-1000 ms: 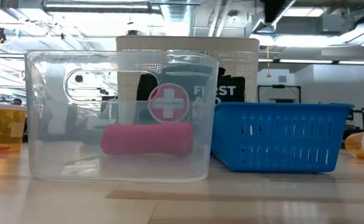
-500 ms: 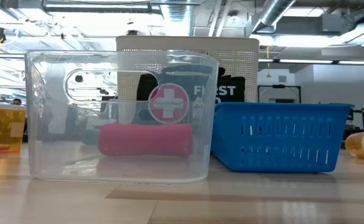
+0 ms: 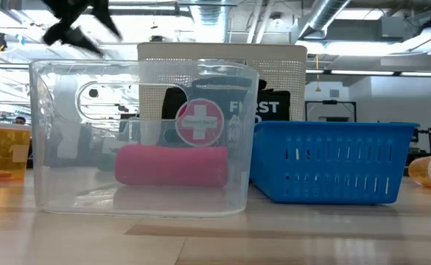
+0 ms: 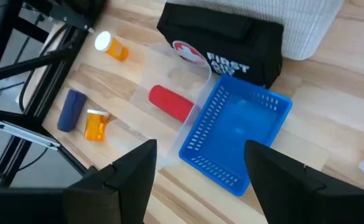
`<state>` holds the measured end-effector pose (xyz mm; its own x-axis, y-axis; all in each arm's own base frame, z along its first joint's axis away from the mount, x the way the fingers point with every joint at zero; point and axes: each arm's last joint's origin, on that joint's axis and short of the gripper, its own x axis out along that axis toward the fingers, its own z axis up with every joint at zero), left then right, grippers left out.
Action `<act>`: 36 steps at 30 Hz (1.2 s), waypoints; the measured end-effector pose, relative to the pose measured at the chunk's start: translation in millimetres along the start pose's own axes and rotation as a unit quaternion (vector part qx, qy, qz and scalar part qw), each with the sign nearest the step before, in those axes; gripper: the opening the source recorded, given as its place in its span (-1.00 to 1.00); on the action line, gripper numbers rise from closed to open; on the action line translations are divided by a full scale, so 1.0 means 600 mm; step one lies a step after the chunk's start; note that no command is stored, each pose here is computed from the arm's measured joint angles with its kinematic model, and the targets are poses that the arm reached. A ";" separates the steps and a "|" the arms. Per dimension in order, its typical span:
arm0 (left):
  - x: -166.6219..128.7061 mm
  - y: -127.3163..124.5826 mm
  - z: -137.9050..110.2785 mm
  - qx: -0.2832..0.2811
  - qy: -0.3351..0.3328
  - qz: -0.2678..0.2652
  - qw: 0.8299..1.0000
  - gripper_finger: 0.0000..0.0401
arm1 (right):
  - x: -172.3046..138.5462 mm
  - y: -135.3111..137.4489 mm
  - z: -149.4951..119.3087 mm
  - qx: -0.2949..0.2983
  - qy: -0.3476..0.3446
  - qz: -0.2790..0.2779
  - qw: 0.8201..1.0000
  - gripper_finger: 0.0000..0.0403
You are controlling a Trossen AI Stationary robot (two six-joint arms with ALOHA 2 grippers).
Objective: Pick & place medical supplies in basket/bin
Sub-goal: Put the green bandage into the transparent bin
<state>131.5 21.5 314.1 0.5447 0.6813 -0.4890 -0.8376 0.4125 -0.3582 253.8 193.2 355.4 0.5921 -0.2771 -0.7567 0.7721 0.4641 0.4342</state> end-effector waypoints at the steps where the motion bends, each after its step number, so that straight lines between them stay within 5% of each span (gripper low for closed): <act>1: 0.007 0.007 0.002 -0.006 0.017 0.030 0.999 0.42 | -0.002 -0.002 0.002 0.000 -0.001 0.000 1.000 0.18; 6: 0.072 0.027 0.001 -0.012 0.126 0.116 0.985 0.42 | -0.012 -0.008 0.012 0.000 -0.009 0.002 1.000 0.18; 13: 0.171 0.053 -0.011 0.002 0.183 0.215 0.959 0.51 | -0.025 -0.016 0.028 0.005 -0.018 0.006 1.000 0.18; 21: 0.251 0.077 -0.053 0.007 0.260 0.226 0.939 0.58 | -0.027 -0.015 0.029 0.009 -0.033 0.014 0.999 0.18; 36: 0.309 0.096 -0.109 0.004 0.283 0.207 0.936 0.54 | -0.027 -0.014 0.029 0.012 -0.032 0.017 0.999 0.06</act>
<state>186.8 132.1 150.7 0.1068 0.3548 -0.9288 -0.9808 0.1908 -0.0398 242.1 179.3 372.4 0.6305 -0.3160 -0.7089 0.7565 0.4546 0.4702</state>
